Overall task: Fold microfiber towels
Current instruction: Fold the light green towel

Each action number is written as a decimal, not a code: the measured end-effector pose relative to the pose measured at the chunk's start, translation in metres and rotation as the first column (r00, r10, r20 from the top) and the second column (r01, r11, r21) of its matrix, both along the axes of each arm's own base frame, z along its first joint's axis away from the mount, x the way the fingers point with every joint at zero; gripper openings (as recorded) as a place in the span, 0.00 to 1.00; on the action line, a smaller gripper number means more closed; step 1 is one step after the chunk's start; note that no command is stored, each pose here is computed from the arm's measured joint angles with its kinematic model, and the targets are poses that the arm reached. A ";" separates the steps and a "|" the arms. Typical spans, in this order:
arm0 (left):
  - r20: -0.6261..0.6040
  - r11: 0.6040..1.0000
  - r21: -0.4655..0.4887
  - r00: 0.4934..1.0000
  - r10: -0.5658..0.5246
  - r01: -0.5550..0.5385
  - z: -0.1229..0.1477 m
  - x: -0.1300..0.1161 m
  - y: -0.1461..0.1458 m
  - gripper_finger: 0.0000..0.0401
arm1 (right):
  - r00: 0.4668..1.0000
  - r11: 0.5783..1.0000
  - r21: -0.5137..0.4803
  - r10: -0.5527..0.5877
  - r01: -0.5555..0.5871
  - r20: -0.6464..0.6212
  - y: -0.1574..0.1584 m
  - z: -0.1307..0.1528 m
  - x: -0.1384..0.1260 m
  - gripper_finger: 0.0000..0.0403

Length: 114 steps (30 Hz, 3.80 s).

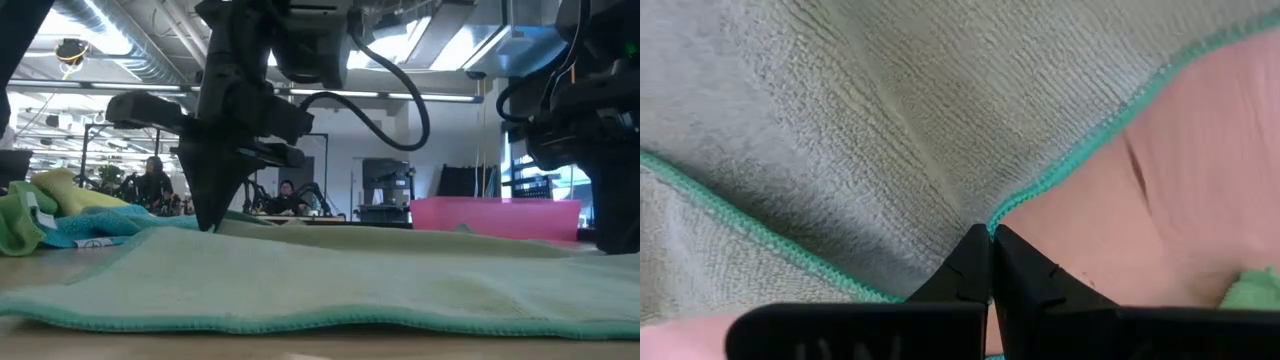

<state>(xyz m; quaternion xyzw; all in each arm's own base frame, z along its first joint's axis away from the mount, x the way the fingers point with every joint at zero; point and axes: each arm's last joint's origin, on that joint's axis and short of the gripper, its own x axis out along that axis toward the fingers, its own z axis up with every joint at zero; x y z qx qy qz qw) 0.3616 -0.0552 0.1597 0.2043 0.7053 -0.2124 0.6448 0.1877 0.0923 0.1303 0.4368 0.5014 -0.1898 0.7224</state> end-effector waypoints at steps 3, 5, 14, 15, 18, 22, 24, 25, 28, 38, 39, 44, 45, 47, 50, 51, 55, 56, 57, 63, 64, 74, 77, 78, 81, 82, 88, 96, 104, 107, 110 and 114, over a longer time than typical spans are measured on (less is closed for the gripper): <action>0.014 1.000 0.016 1.000 0.010 -0.010 0.000 0.002 0.003 0.01 | 0.998 0.999 -0.008 0.044 -0.043 0.046 0.002 0.010 0.005 0.29; 0.026 0.999 0.028 0.999 0.025 -0.026 0.002 0.004 0.005 0.02 | 0.994 0.997 -0.036 0.072 -0.070 0.083 0.003 0.018 0.010 0.29; 0.108 0.995 0.029 0.990 0.095 -0.099 0.027 0.015 0.009 0.03 | 0.987 0.963 -0.269 0.020 0.024 0.161 -0.022 0.040 0.029 0.29; 0.114 0.994 0.033 0.989 0.098 -0.103 0.029 0.015 0.010 0.03 | 0.988 0.963 -0.268 0.003 0.039 0.154 -0.027 0.039 0.029 0.29; 0.104 0.989 0.037 0.985 0.140 -0.144 0.035 0.012 0.018 0.02 | 0.993 0.959 -0.276 -0.028 0.058 0.111 -0.041 0.037 0.030 0.29; 0.056 0.974 0.011 0.973 0.224 -0.225 0.040 0.005 0.025 0.02 | 0.995 0.949 -0.313 -0.019 0.049 0.097 -0.058 0.036 0.033 0.29; 0.053 0.969 -0.015 0.968 0.247 -0.246 0.040 0.006 0.025 0.03 | 0.995 0.945 -0.322 -0.019 0.050 0.100 -0.066 0.037 0.035 0.29; 0.050 0.967 -0.025 0.966 0.253 -0.252 0.039 0.006 0.025 0.03 | 0.994 0.943 -0.328 -0.022 0.057 0.108 -0.070 0.037 0.036 0.29; 0.045 0.961 -0.054 0.960 0.275 -0.273 0.039 0.007 0.022 0.04 | 0.992 0.935 -0.347 -0.032 0.074 0.125 -0.082 0.039 0.039 0.29; 0.092 0.962 -0.057 0.958 0.270 -0.266 0.039 0.010 0.016 0.09 | 0.977 0.962 -0.244 -0.073 0.122 0.201 -0.120 0.027 0.063 0.36; 0.097 0.961 -0.058 0.957 0.274 -0.269 0.039 0.011 0.018 0.09 | 0.979 0.965 -0.228 -0.083 0.125 0.186 -0.122 0.024 0.065 0.36; 0.126 0.949 -0.079 0.942 0.312 -0.304 0.039 0.015 0.026 0.08 | 0.986 0.984 -0.157 -0.058 0.083 0.157 -0.125 0.017 0.077 0.36; 0.126 0.946 -0.096 0.940 0.319 -0.308 0.039 0.016 0.028 0.09 | 0.986 0.985 -0.154 -0.055 0.080 0.158 -0.125 0.018 0.080 0.36; 0.119 0.940 -0.127 0.936 0.332 -0.317 0.040 0.016 0.032 0.11 | 0.986 0.985 -0.154 -0.054 0.079 0.161 -0.125 0.019 0.082 0.36; 0.107 0.931 -0.146 0.930 0.352 -0.336 0.041 0.016 0.039 0.17 | 0.984 0.983 -0.169 -0.042 0.072 0.176 -0.126 0.022 0.084 0.36; 0.097 0.927 -0.150 0.928 0.359 -0.343 0.041 0.015 0.041 0.19 | 0.984 0.981 -0.184 -0.021 0.054 0.176 -0.126 0.022 0.085 0.36; 0.030 0.887 -0.145 0.894 0.447 -0.438 0.041 0.010 0.052 0.30 | 0.979 0.973 -0.225 0.090 -0.048 0.182 -0.125 0.023 0.086 0.36; 0.019 0.872 -0.141 0.879 0.476 -0.469 0.041 0.010 0.054 0.33 | 0.977 0.968 -0.239 0.115 -0.070 0.181 -0.125 0.023 0.086 0.36; 0.007 0.854 -0.135 0.861 0.509 -0.503 0.041 0.009 0.056 0.35 | 0.974 0.963 -0.254 0.140 -0.092 0.180 -0.125 0.023 0.086 0.36; 0.034 0.721 -0.043 0.721 0.693 -0.691 0.065 -0.007 0.062 0.42 | 0.953 0.936 -0.317 0.224 -0.152 0.204 -0.131 0.025 0.088 0.36; 0.056 0.691 -0.024 0.690 0.722 -0.722 0.072 -0.011 0.062 0.42 | 0.951 0.932 -0.330 0.229 -0.152 0.209 -0.133 0.026 0.088 0.36; 0.387 0.450 -0.225 0.344 0.856 -0.864 0.161 -0.055 0.048 0.41 | 0.921 0.903 -0.347 0.334 -0.252 0.200 -0.154 0.015 0.106 0.35; 0.425 0.427 -0.312 0.277 0.862 -0.849 0.178 -0.063 0.043 0.41 | 0.910 0.892 -0.348 0.369 -0.290 0.188 -0.157 0.012 0.119 0.35; 0.435 0.421 -0.336 0.257 0.863 -0.843 0.183 -0.066 0.041 0.41 | 0.904 0.884 -0.359 0.384 -0.300 0.189 -0.158 0.012 0.125 0.35; 0.457 0.400 -0.374 0.209 0.865 -0.837 0.191 -0.073 0.035 0.41 | 0.880 0.851 -0.397 0.439 -0.343 0.180 -0.162 0.013 0.143 0.35; 0.460 0.400 -0.379 0.205 0.864 -0.834 0.193 -0.075 0.032 0.41 | 0.876 0.843 -0.400 0.453 -0.360 0.165 -0.163 0.013 0.147 0.35; 0.473 0.416 -0.408 0.202 0.858 -0.813 0.202 -0.085 0.022 0.41 | 0.846 0.796 -0.376 0.530 -0.474 0.058 -0.168 0.001 0.167 0.35; 0.514 0.385 -0.435 0.127 0.848 -0.814 0.210 -0.094 0.016 0.41 | 0.846 0.785 -0.369 0.532 -0.498 -0.010 -0.175 -0.006 0.174 0.35; 0.515 0.409 -0.442 0.147 0.844 -0.798 0.210 -0.095 0.007 0.41 | 0.911 0.786 -0.469 0.394 -0.403 -0.123 -0.199 -0.002 0.172 0.35; 0.520 0.412 -0.441 0.147 0.841 -0.797 0.210 -0.095 0.006 0.41 | 0.920 0.801 -0.460 0.375 -0.383 -0.114 -0.205 -0.002 0.170 0.35; 0.523 0.412 -0.440 0.145 0.840 -0.798 0.210 -0.095 0.006 0.41 | 0.917 0.812 -0.438 0.390 -0.386 -0.085 -0.206 0.002 0.169 0.35; 0.532 0.411 -0.437 0.138 0.835 -0.800 0.210 -0.095 0.007 0.41 | 0.924 0.820 -0.454 0.383 -0.349 -0.019 -0.206 0.021 0.172 0.35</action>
